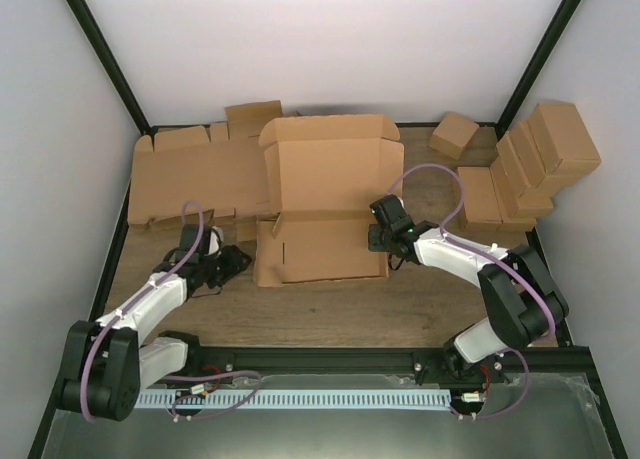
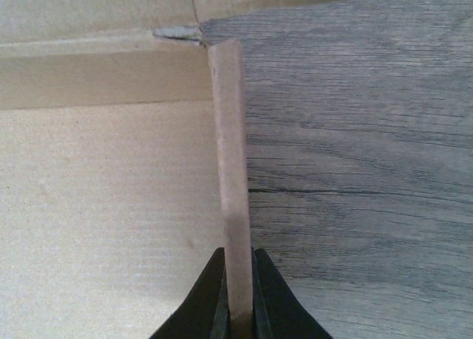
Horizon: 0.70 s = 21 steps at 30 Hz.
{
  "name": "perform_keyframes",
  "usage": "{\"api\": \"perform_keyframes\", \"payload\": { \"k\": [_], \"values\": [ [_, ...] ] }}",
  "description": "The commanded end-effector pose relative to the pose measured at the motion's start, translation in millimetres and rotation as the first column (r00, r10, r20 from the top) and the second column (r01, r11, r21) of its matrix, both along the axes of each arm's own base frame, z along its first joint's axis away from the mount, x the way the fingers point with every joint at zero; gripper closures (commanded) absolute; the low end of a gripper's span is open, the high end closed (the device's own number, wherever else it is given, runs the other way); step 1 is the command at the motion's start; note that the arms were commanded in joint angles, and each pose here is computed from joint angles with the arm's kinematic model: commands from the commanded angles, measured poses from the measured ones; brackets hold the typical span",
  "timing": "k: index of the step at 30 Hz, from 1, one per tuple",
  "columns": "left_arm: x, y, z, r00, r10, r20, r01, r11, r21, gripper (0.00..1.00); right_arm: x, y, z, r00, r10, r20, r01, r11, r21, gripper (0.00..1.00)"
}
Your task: Fold the paper box
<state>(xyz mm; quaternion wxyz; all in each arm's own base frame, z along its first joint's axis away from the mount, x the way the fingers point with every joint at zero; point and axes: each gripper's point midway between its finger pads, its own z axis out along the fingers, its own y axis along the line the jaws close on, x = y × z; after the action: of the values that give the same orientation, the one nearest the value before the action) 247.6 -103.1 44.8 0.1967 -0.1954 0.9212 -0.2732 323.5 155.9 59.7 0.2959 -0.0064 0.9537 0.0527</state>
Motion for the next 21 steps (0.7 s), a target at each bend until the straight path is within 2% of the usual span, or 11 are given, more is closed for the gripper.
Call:
{"api": "perform_keyframes", "payload": {
  "k": [1, 7, 12, 21],
  "values": [
    [4.1, -4.2, -4.8, 1.0, -0.006, 0.013, 0.006, 1.0, -0.031, 0.49, 9.1, 1.1, 10.5, 0.999, -0.012, 0.053, 0.011, 1.0, 0.012, 0.99],
    [-0.9, -20.1, -17.0, 0.998, -0.059, -0.015, 0.056, 0.991, -0.12, 0.53, 9.2, 3.5, 9.9, 0.999, -0.004, 0.049, 0.003, 1.0, 0.022, 0.99],
    [-4.3, -23.8, -23.8, 0.997, -0.061, -0.039, 0.055, 0.987, -0.15, 0.57, 9.1, 4.8, 8.5, 0.999, 0.0, 0.044, -0.001, 1.0, 0.023, 0.99],
    [-2.5, -45.2, -12.3, 0.994, -0.103, -0.036, 0.087, 0.95, -0.3, 0.6, 10.8, 9.7, 7.6, 0.999, 0.013, 0.038, -0.014, 0.999, 0.037, 0.99]
  ]
}}
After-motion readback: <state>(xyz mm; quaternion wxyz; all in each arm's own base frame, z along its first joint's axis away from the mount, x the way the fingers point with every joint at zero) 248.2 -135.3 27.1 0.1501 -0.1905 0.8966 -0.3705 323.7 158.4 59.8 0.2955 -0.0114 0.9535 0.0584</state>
